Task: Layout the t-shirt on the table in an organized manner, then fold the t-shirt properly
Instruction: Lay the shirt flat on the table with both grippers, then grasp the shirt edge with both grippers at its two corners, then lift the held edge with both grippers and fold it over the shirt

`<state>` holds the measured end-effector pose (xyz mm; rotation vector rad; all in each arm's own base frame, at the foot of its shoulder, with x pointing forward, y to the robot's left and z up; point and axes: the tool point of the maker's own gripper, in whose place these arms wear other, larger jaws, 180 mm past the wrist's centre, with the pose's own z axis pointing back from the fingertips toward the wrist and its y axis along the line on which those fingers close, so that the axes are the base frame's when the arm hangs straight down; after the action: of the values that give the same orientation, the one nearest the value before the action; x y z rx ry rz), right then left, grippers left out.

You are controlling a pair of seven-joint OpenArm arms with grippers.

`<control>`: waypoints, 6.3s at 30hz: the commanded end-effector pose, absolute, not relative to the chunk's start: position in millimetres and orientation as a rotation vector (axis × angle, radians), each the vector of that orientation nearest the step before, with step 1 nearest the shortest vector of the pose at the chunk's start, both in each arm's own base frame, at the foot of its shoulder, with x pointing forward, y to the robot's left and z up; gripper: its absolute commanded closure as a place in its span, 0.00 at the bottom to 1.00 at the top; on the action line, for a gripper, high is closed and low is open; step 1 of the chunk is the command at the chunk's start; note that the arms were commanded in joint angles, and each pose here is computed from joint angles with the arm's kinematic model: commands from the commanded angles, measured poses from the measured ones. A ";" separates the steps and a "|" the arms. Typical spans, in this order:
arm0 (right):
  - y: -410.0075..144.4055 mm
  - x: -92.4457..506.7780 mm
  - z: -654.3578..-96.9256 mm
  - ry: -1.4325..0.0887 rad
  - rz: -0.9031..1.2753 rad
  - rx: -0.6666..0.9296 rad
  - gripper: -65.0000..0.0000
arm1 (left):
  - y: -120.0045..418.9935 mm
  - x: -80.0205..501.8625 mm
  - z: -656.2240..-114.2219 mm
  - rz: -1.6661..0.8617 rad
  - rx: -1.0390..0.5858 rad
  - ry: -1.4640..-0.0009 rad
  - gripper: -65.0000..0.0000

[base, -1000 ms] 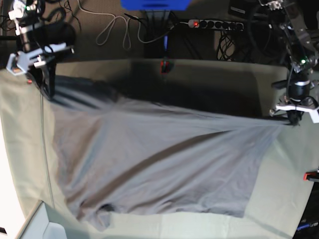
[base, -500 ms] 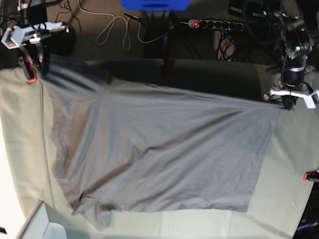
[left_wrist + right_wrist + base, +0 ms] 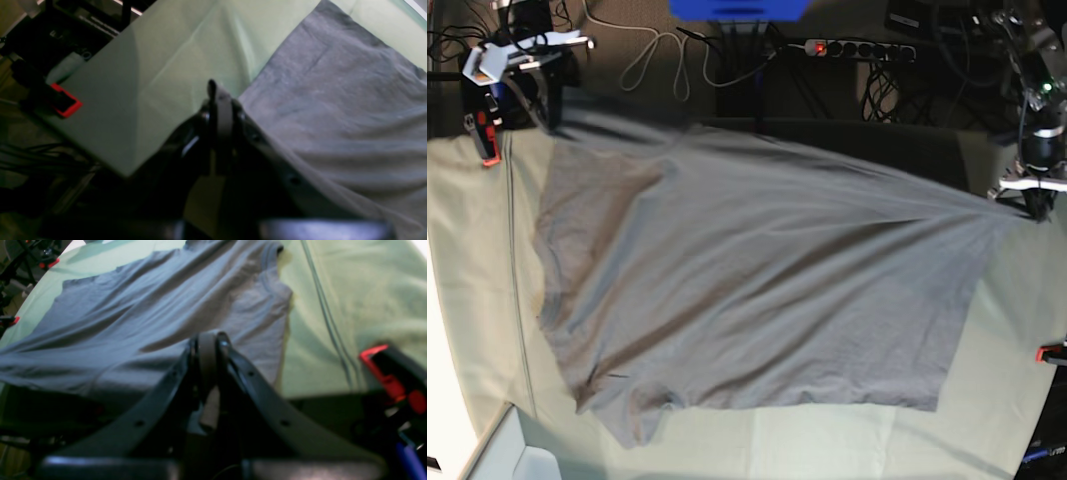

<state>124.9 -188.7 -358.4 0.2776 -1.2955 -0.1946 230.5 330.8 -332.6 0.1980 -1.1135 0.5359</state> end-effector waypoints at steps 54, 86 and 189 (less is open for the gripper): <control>-164.6 396.1 -353.0 -1.188 0.168 0.329 1.00 | 346.8 368.2 -375.8 0.610 0.055 -1.068 0.99; -211.5 297.5 -386.4 -1.083 0.094 0.135 0.39 | 319.7 294.0 -442.4 0.627 0.043 -0.876 0.22; -285.6 252.7 -360.9 -1.106 -0.014 -0.046 1.00 | 335.0 288.5 -350.0 0.450 0.141 -1.029 1.00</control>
<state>251.7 -283.4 -369.6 -0.0434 -1.0766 -0.0309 283.0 326.3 -366.8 0.1127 -0.9746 0.4546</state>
